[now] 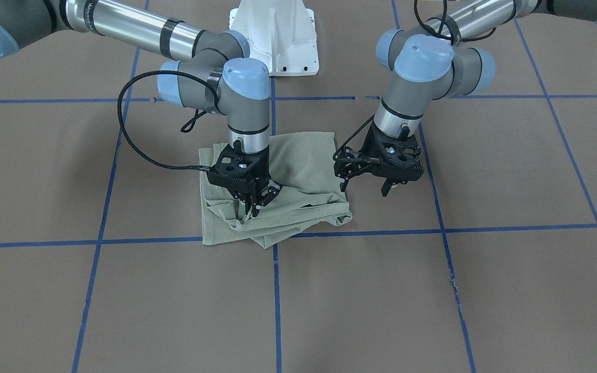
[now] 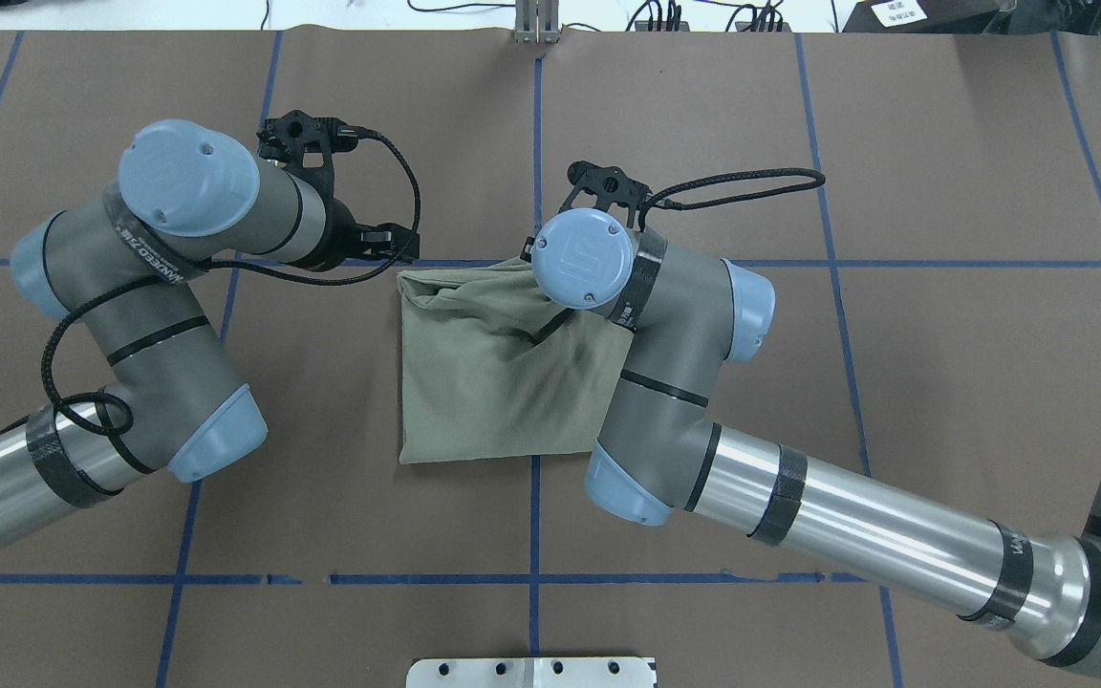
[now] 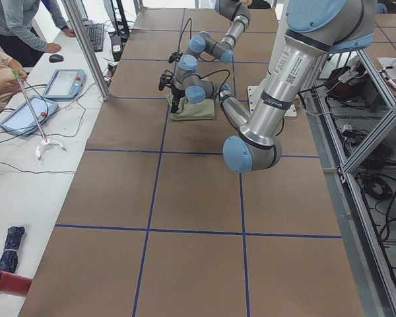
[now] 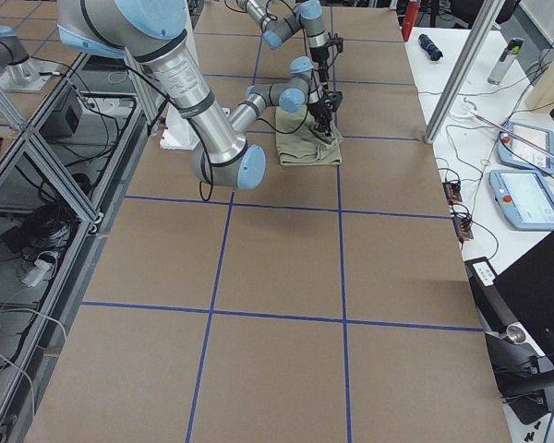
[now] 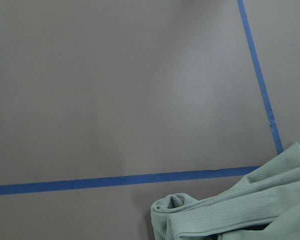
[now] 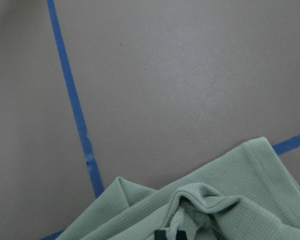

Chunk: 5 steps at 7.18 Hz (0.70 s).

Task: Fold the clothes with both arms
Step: 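Lay the folded edge down onto the shirt with both grippers, then open both grippers and raise them off the folded shirt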

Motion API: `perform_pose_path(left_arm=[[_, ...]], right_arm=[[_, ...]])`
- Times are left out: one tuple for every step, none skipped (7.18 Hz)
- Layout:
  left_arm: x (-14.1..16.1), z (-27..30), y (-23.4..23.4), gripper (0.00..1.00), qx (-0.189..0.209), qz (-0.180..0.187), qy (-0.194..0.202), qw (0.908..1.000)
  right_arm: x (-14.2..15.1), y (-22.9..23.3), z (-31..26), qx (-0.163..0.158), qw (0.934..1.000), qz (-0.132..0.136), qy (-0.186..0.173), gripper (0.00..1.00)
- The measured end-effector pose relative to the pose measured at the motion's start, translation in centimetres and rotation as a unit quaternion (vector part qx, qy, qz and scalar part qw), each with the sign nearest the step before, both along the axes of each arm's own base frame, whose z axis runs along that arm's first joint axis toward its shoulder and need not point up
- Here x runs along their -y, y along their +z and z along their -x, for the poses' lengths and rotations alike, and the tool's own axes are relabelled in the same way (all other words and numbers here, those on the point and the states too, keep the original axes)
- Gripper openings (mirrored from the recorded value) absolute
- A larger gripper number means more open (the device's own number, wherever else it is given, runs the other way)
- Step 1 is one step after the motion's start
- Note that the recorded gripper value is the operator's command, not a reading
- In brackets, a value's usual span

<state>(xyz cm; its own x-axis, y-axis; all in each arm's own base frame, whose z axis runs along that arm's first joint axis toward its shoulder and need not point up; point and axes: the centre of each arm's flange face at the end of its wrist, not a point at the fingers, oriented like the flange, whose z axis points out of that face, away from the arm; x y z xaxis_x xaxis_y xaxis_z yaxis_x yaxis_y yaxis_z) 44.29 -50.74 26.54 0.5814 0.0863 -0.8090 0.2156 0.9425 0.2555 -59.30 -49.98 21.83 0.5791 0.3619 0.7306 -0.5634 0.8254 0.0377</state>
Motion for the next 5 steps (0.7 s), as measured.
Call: perform_pose_path(left_arm=[[0.0, 0.0, 0.0, 1.0, 0.0, 0.001, -0.001, 1.0], [0.0, 0.0, 0.0, 1.0, -0.001, 0.001, -0.001, 1.0], [0.0, 0.0, 0.0, 1.0, -0.001, 0.001, -0.002, 1.0], [0.0, 0.1, 0.0, 1.0, -0.001, 0.002, -0.002, 1.0], [-0.1, 0.1, -0.1, 1.0, -0.002, 0.001, -0.002, 1.0]], right_arm=[[0.9, 0.9, -0.1, -0.01, 0.9999, 0.003, 0.007, 0.0], [1.9, 2.2, 0.0, -0.028, 0.9994, 0.003, 0.018, 0.0], [2.6, 3.1, 0.1, -0.043, 0.9987, -0.002, 0.028, 0.99], [3.0, 3.3, 0.5, -0.055, 0.998, -0.01, 0.03, 1.0], [3.2, 3.1, 0.9, -0.065, 0.9973, -0.022, 0.027, 1.0]])
